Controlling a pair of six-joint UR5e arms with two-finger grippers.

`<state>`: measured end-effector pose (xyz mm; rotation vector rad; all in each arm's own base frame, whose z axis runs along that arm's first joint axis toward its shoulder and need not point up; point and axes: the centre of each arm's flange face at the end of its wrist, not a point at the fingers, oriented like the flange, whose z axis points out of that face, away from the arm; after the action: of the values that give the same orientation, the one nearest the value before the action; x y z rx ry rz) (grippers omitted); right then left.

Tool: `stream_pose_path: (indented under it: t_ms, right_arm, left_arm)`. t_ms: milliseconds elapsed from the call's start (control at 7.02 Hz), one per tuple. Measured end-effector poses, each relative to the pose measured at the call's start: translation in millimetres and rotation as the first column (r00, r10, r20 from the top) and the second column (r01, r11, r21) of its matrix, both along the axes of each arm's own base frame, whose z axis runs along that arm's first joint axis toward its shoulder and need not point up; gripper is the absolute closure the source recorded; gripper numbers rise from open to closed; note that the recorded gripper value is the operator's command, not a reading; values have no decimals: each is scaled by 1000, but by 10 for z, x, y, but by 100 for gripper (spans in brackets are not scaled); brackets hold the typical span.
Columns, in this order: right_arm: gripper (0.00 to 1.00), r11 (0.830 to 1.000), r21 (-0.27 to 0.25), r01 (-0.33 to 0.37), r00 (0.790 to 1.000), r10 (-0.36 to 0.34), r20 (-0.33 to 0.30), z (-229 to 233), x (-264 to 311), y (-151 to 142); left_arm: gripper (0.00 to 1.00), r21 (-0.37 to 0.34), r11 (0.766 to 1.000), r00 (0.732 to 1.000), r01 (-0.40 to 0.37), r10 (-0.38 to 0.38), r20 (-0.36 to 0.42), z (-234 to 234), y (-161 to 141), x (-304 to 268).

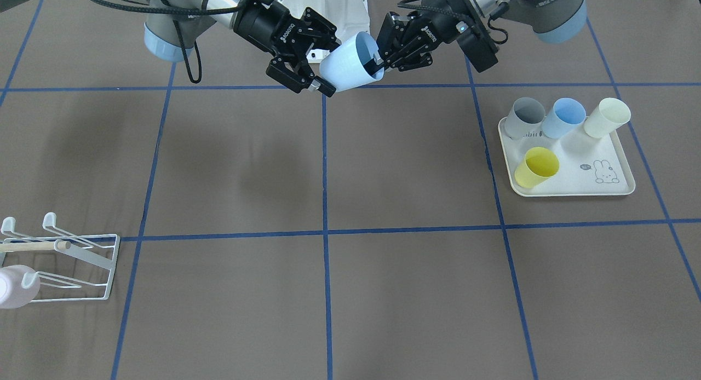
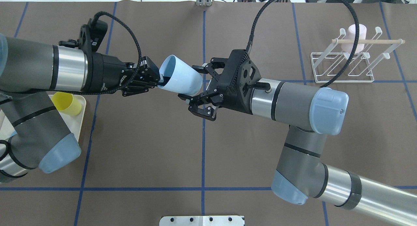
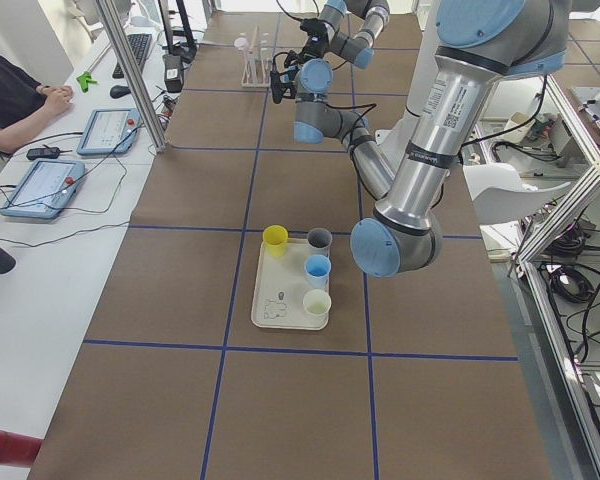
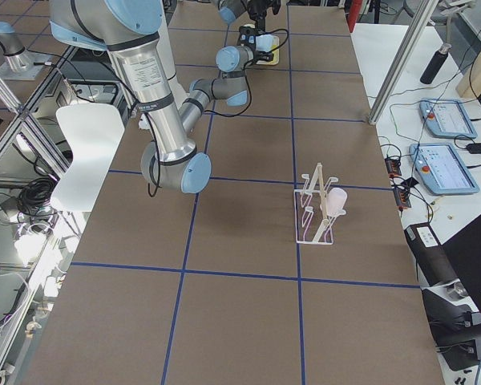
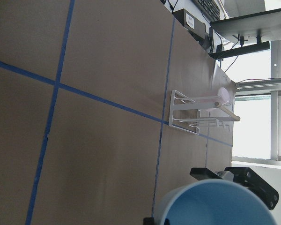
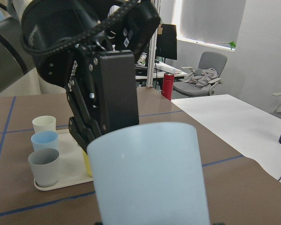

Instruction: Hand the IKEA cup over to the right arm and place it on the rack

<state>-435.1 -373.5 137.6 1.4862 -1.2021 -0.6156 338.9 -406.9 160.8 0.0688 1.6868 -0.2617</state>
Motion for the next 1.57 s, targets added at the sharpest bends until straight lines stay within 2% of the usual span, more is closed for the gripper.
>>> stream_pose_path:
  t_ms: [142,285,855,1282,1567]
  right_arm:
    - [32,1000,2,-1,1000,1,-1,-1,-2,0]
    - [32,1000,3,-1,1000,1,-1,-8,-2,0]
    - [33,1000,13,-10,1000,10,-6,-10,5,-17]
    - [40,999,26,-40,999,40,-30,39,101,-133]
    - [47,996,-6,-91,988,90,-125,99,264,-414]
  left_arm:
    - [27,0,1000,1000,0,0,1,5,-8,9]
    - [0,0,1000,1000,-1,1,2,10,-13,19]
    - [0,36,999,999,37,-37,20,11,-128,-106]
    - [0,117,991,986,62,-79,148,182,-458,-478]
    - [0,186,982,972,31,-73,224,517,-655,-1093]
